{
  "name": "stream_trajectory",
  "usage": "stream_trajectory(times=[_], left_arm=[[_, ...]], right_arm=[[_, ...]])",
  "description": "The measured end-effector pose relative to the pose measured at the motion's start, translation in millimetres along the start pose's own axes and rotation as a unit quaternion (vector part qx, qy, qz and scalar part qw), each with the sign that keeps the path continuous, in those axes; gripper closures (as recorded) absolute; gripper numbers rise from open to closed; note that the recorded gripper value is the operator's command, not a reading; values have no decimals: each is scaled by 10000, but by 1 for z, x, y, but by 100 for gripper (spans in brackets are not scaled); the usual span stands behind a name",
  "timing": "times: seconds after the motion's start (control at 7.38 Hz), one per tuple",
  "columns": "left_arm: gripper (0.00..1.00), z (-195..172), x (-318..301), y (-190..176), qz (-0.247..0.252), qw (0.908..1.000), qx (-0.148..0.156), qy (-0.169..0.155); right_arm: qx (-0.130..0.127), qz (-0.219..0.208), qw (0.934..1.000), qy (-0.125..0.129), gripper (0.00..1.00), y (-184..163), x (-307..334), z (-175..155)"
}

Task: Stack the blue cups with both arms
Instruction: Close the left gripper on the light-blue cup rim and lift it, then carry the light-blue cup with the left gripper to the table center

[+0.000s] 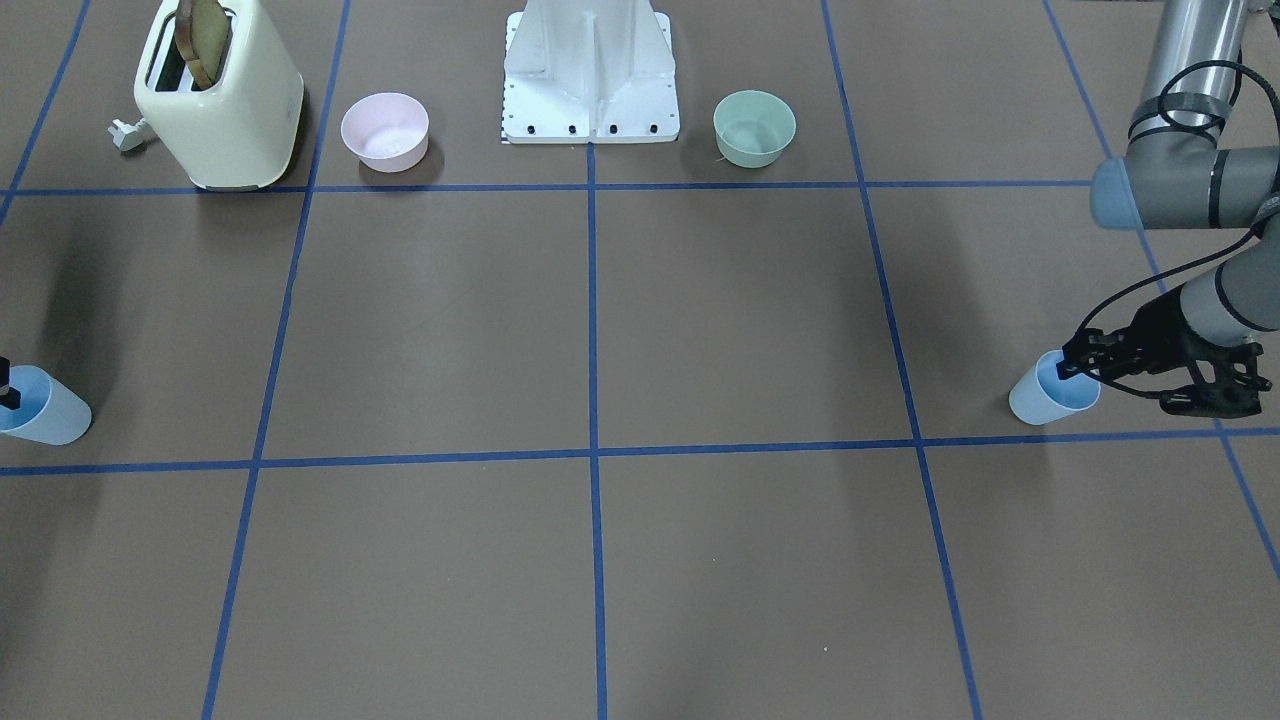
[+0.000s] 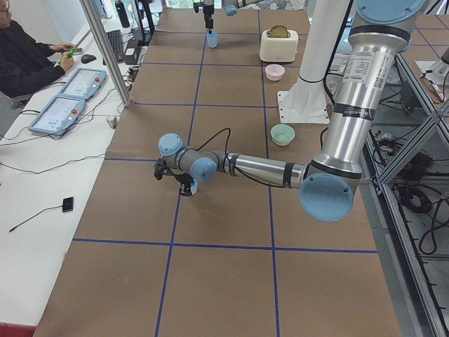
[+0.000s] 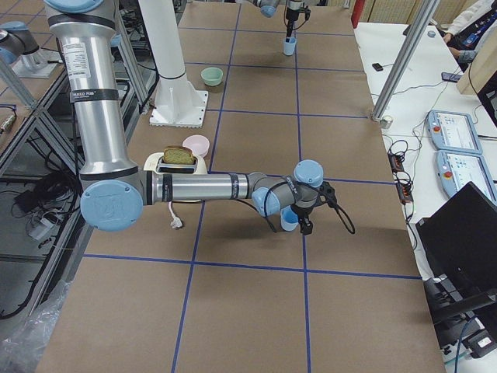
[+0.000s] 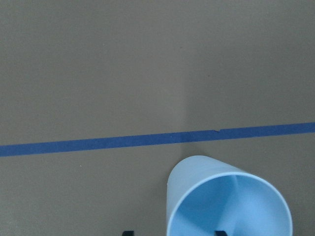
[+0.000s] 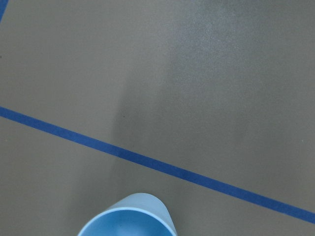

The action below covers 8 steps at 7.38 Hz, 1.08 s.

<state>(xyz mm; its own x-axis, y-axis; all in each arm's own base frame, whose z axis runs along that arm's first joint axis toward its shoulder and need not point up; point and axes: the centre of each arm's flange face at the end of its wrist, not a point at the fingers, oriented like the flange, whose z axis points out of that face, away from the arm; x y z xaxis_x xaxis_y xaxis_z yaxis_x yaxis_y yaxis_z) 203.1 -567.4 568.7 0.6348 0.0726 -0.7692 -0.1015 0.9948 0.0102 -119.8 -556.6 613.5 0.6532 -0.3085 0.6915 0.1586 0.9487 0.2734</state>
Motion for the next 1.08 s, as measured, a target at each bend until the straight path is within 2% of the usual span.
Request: stream_trajectory(times=[0.14,0.54,0.81,1.08], left_arm=[[100,1,1,0,7,10000,-10,0],[100,-4,8,1,71,10000,27,41],[100,-21,23,2,154,9997,137,97],[100,-51,56,-7,-22,9999,125,52]], right_arm=[[2,0,10000,-1,1,0,0,0],[5,-6,10000,-1,1,-1,-1,0],[11,-13,10000,-4,1,-2,-2,-1],[15,-13,10000,-4,1,-1,-1,-1]])
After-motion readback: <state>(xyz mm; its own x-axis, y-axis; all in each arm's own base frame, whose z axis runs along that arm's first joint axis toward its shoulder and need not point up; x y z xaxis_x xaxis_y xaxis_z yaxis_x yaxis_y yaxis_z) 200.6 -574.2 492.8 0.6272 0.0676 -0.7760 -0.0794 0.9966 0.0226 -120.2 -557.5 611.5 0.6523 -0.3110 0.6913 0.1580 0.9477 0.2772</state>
